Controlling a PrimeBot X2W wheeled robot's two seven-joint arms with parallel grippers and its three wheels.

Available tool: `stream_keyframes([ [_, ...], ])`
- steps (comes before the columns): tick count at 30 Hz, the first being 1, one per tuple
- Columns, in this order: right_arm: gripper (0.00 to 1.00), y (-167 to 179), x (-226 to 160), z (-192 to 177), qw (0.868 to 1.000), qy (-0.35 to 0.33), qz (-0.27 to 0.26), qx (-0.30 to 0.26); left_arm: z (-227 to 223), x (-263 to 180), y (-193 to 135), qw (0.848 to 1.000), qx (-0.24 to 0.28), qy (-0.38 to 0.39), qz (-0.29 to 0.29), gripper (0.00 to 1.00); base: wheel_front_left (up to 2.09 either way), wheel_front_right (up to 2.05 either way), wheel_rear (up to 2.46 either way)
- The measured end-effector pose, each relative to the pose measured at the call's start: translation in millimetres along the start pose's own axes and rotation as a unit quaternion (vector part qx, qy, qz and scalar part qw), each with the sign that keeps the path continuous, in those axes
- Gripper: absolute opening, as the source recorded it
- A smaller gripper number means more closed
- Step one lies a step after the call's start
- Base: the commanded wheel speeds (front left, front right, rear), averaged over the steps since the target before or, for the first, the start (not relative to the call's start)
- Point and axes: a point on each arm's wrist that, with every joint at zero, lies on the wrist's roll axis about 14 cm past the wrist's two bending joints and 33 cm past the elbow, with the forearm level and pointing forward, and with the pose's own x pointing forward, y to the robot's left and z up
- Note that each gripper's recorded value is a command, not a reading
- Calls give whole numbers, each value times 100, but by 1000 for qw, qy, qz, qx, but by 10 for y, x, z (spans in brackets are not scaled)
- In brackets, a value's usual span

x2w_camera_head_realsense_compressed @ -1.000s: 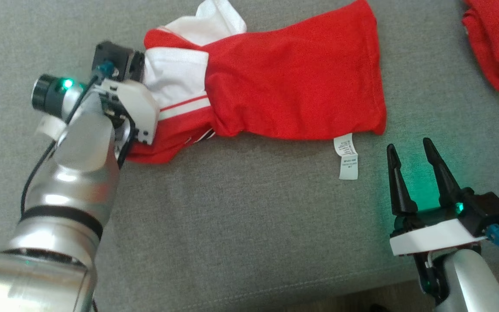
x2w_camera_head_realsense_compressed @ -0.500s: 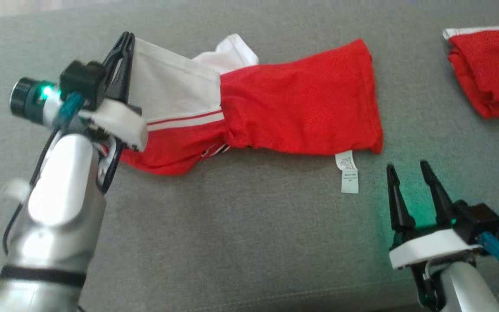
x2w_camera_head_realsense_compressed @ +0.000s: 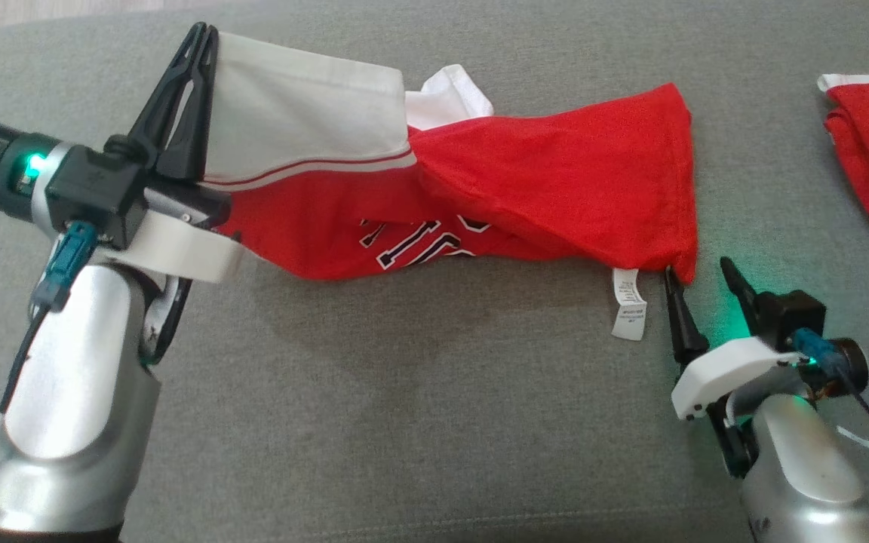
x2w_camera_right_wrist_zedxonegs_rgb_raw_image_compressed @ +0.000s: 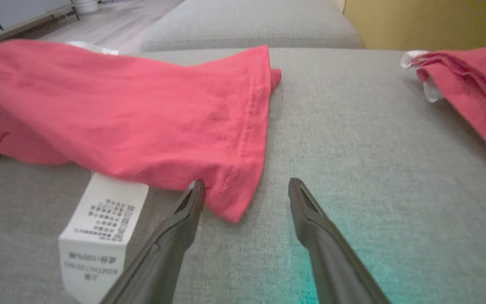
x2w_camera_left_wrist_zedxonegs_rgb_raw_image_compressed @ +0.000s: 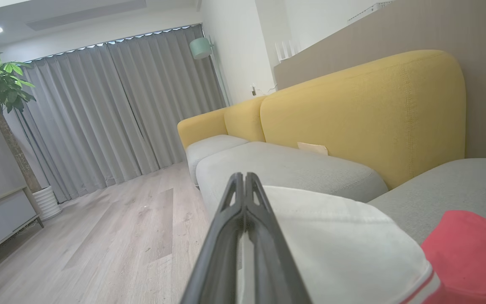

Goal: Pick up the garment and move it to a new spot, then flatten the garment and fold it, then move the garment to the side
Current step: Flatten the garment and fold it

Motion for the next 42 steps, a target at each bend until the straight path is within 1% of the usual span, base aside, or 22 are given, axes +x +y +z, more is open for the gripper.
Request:
stream_keyframes([
  [3,100,28,8,-129,1000,22,4,-5,-15,-27,22,1000,2,3,3,0,0,0,0],
  [8,100,86,101,-98,1000,22,13,-4,-27,-59,61,1000,5,6,7,0,0,0,0],
  [9,57,103,114,-90,1000,22,15,0,-26,-64,66,1000,6,7,7,0,0,0,0],
  [10,26,127,125,-87,1000,22,18,2,-23,-67,70,1000,7,7,7,0,0,0,0],
  [11,0,152,128,-85,1000,22,22,2,-17,-69,71,1000,7,6,7,0,0,0,0],
  [15,0,202,113,-50,999,17,27,7,27,-79,76,1000,11,3,6,0,0,0,0],
  [17,0,201,99,66,1000,-2,27,10,95,-87,95,1000,17,-3,7,0,0,0,0],
  [20,0,155,43,338,999,-46,24,9,237,-101,125,999,28,-17,7,0,0,0,0],
  [21,0,81,-43,499,997,-74,17,9,355,-118,140,999,36,-29,6,0,0,0,0],
  [24,0,-104,-224,769,993,-120,0,-3,585,-141,130,998,35,-53,0,0,0,0,0],
  [27,0,-276,-426,1139,984,-175,-16,-13,890,-175,130,995,39,-87,-6,0,0,0,0],
  [30,0,-380,-651,1571,974,-224,-25,-30,1209,-213,105,992,35,-123,-14,0,0,0,0],
  [33,0,-454,-895,1966,962,-267,-30,-39,1539,-227,90,986,42,-160,-23,0,0,0,0],
  [36,0,-513,-1107,2304,953,-297,-35,-46,1955,-178,61,977,57,-205,-34,0,0,0,0],
  [38,0,-572,-1193,2483,950,-304,-42,-60,2240,-121,44,969,67,-236,-41,0,0,0,0],
  [40,0,-601,-1193,2619,951,-302,-44,-55,2421,-37,58,964,71,-252,-44,0,0,0,0],
  [42,0,-594,-1121,2688,956,-287,-41,-54,2476,81,91,965,73,-249,-44,0,0,0,0],
])
